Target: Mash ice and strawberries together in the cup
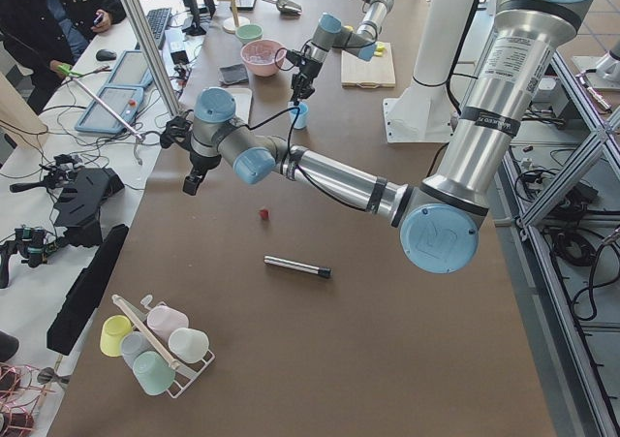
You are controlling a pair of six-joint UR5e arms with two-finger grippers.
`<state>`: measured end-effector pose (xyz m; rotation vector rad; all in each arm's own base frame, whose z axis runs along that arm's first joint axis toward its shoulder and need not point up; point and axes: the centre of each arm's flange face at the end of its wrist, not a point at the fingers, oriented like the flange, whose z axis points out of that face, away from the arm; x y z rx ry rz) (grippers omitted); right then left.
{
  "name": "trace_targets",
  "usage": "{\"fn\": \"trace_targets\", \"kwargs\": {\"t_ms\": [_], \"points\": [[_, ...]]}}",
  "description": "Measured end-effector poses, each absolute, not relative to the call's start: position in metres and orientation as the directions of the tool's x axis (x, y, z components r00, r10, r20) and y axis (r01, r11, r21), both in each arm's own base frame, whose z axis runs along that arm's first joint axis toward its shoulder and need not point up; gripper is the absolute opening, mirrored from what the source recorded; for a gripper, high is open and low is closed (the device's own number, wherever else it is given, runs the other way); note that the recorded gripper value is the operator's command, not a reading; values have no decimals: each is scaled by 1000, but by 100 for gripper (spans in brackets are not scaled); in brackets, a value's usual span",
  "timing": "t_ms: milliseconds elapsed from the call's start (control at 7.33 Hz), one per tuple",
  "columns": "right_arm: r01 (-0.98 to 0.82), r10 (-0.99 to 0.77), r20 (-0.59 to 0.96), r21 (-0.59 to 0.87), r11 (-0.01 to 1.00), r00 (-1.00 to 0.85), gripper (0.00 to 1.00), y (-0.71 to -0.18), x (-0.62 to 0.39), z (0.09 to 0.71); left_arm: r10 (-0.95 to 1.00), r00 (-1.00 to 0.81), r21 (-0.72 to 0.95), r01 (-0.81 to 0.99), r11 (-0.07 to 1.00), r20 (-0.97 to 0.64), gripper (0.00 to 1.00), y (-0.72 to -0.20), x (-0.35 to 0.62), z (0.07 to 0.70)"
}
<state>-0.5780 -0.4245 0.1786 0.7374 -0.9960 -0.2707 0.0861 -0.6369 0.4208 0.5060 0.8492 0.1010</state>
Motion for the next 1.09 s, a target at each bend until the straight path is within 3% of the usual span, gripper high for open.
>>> {"fn": "trace_targets", "kwargs": {"t_ms": [409,1091], "points": [[-128,-528,683,664,737,505,100,-430,-561,167,281,665,462,110,880,-692,98,-636,86,426],[-127,-450,738,578,806,503,100,-545,-427,187,269,668,459,123,880,-694,98,-636,87,421]]}}
